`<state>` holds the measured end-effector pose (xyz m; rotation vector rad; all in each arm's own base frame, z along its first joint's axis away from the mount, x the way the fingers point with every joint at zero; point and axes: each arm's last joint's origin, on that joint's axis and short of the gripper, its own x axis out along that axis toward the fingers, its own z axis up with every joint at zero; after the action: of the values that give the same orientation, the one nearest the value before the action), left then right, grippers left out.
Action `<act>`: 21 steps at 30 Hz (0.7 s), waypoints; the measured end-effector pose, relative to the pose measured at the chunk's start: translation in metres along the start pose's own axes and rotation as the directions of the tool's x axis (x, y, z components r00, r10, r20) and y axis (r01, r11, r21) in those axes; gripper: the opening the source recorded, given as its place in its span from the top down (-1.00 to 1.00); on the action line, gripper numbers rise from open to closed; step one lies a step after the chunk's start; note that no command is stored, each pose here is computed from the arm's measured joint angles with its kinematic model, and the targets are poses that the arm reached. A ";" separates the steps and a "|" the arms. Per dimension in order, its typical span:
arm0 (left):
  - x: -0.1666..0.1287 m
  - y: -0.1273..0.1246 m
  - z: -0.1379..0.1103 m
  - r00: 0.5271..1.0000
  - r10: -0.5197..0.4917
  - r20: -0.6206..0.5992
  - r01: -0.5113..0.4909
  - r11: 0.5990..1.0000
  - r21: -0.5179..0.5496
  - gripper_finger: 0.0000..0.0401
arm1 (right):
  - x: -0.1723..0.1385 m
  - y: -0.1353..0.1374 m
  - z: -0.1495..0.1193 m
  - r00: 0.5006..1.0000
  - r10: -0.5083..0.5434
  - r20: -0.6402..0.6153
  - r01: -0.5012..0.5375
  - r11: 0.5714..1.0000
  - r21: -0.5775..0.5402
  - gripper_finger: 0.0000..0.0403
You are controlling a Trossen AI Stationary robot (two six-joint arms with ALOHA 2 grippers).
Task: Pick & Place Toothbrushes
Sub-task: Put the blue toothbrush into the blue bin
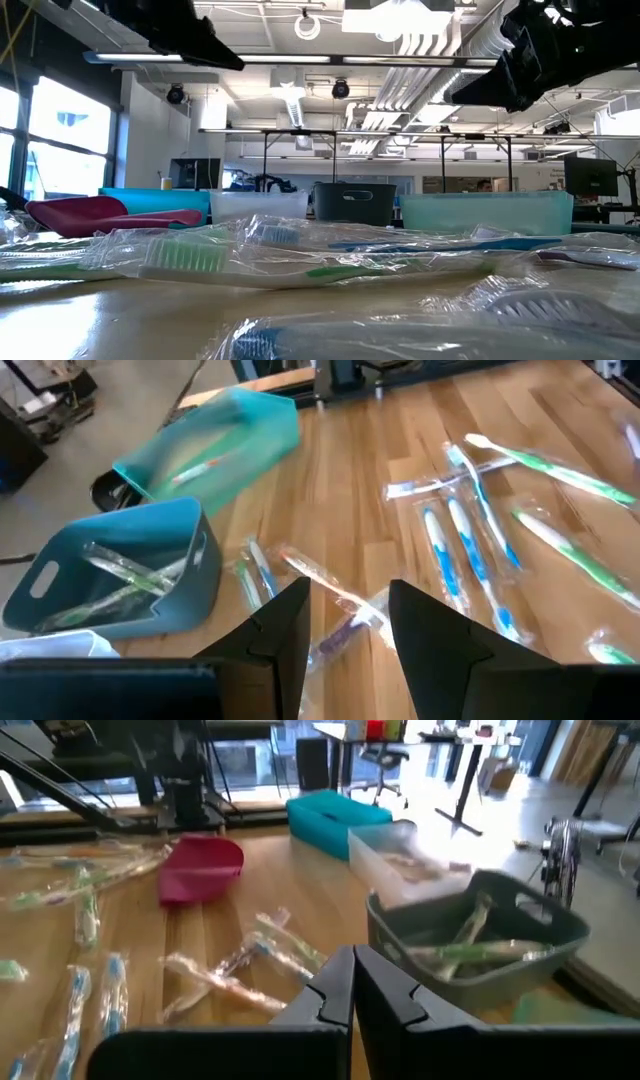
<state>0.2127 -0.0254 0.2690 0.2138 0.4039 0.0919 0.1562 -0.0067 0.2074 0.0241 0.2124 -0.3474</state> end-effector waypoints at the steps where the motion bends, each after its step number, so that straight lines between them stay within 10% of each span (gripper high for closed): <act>1: -0.002 -0.001 -0.004 1.000 -0.003 0.002 0.003 1.000 0.006 0.34 | 0.000 0.000 -0.001 1.000 -0.002 -0.007 0.002 1.000 0.016 0.99; 21: -0.042 0.003 -0.063 0.979 0.028 0.202 -0.030 1.000 0.008 0.34 | 0.000 0.000 0.000 1.000 -0.003 -0.004 0.004 0.981 0.194 0.98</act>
<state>0.1490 -0.0158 0.2287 0.2371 0.1988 0.0953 0.1560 -0.0068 0.2070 0.2173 0.1817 -0.3706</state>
